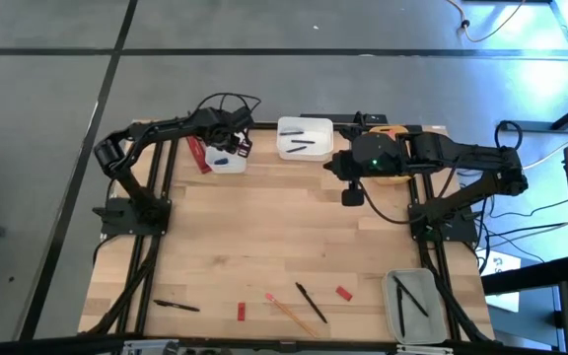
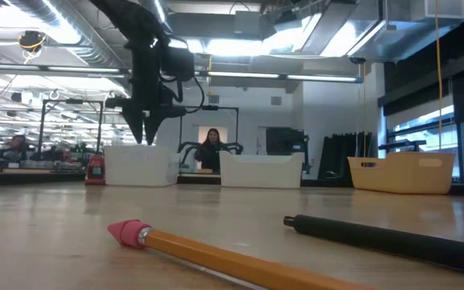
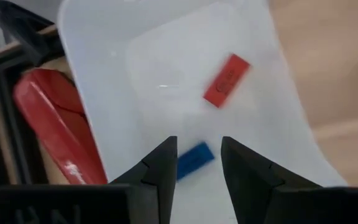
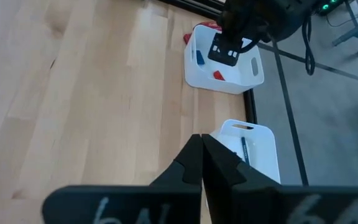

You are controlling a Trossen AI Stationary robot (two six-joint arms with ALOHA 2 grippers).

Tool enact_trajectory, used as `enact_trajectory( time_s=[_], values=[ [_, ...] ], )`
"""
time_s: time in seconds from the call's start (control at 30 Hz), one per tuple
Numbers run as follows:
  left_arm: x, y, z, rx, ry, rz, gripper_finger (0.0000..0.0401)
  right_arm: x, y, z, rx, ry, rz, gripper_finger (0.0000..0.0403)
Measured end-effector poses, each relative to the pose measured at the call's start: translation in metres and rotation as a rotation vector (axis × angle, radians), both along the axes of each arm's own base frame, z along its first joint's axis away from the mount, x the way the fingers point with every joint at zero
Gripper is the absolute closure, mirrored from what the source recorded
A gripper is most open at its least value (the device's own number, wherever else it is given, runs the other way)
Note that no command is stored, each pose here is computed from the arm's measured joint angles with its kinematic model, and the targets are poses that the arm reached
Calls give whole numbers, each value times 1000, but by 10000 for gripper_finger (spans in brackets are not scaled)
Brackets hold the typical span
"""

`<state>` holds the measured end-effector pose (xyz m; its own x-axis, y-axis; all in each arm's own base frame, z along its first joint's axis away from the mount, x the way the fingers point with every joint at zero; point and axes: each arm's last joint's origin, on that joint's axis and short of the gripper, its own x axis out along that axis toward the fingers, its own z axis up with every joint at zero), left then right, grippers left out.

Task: Sort crayons/erasers/pens/pencils in bins
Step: Put the black pen into the gray bin

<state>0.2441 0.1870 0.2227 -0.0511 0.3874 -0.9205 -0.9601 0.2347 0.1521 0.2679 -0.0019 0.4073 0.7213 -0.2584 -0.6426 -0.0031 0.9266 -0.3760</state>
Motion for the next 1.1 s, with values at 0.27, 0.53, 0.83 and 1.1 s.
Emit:
enact_trajectory(
  time_s=[0.27, 0.53, 0.83, 1.1],
  values=[
    [10, -66, 46, 54, -128, -260, 282, -8, 2, 12, 54, -49, -37, 399],
    [3, -163, 87, 77, -310, -537, 282, -11, 26, 13, 170, -58, -33, 399],
    [-12, -246, 96, 93, -377, -790, 282, -16, 79, -5, 393, 75, 8, 399],
    [-26, -287, 98, 154, -424, -873, 282, -3, 144, -37, 623, 304, 128, 399]
  ],
)
